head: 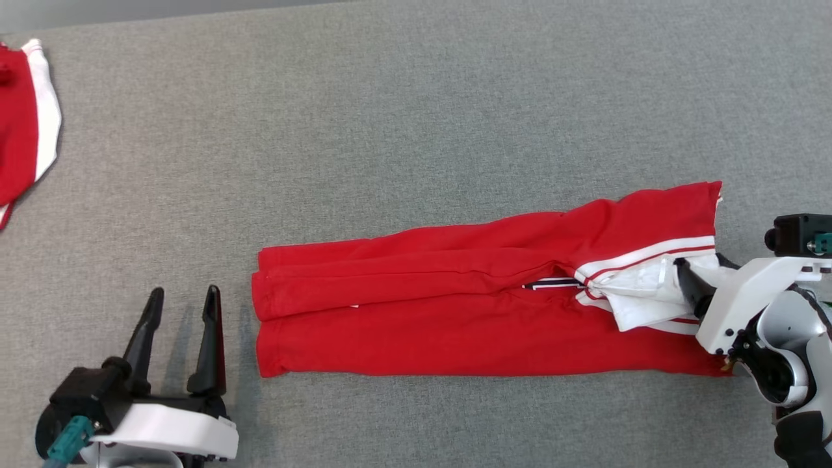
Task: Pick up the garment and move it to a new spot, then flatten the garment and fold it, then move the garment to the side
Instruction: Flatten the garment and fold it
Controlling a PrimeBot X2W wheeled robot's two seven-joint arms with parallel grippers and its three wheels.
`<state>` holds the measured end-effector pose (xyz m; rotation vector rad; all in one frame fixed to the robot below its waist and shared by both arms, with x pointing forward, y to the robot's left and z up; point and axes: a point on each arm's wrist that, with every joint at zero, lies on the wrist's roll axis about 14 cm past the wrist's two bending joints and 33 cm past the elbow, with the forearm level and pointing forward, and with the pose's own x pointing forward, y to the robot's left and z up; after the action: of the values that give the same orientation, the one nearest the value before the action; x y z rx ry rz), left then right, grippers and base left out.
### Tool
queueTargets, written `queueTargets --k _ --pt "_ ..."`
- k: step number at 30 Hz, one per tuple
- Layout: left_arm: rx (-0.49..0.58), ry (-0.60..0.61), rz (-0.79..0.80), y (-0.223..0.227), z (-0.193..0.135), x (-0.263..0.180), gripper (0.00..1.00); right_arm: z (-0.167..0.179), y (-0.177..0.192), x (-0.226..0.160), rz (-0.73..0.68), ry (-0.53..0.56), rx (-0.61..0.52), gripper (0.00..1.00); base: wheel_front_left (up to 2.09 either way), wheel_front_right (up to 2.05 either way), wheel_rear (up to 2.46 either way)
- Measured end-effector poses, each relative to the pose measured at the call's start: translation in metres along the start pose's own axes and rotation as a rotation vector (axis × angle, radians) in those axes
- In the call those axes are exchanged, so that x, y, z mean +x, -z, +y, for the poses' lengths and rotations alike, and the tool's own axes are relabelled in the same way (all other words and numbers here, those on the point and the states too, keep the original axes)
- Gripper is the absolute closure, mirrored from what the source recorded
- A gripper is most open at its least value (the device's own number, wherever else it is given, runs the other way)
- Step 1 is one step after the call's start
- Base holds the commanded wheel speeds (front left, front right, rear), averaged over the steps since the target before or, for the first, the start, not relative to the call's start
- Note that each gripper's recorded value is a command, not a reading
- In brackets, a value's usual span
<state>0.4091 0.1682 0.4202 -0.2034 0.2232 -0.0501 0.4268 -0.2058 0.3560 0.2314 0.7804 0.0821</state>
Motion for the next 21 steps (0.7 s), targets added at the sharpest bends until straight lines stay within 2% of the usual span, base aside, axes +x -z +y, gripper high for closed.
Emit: queueTargets --k 3,4,5,6,10,13,17,21 --pt "-0.008 -0.009 0.002 0.005 0.002 -0.006 0.0 0.011 0.004 -0.001 0.03 -0.041 0.008 0.0 0.0 0.0 0.0" --pt "-0.011 -0.01 0.0 0.006 0.001 -0.007 0.0 0.013 0.005 -0.002 0.036 -0.053 0.015 0.28 0.0 0.0 0.0" --pt "-0.013 -0.012 -0.003 0.006 0.002 -0.007 0.0 0.015 0.006 -0.003 0.043 -0.062 0.019 0.73 0.0 0.0 0.0" --pt "-0.017 -0.016 -0.008 0.005 0.003 -0.008 0.0 0.017 0.007 -0.004 0.051 -0.073 0.022 1.0 0.0 0.0 0.0" --pt "-0.009 -0.019 -0.038 0.0 0.004 -0.009 0.0 0.02 0.009 -0.009 0.047 -0.096 0.068 1.0 0.0 0.0 0.0" --pt "-0.012 -0.019 -0.05 -0.002 0.003 -0.013 0.0 0.008 0.005 -0.015 0.012 -0.075 0.125 1.0 0.0 0.0 0.0" --pt "0.0 -0.002 -0.066 -0.005 -0.003 -0.023 0.0 -0.056 0.002 -0.038 -0.017 0.073 0.174 1.0 0.0 0.0 0.0" --pt "-0.02 0.002 -0.083 -0.007 -0.01 -0.036 0.0 -0.109 -0.022 -0.07 -0.097 0.196 0.201 1.0 0.0 0.0 0.0"
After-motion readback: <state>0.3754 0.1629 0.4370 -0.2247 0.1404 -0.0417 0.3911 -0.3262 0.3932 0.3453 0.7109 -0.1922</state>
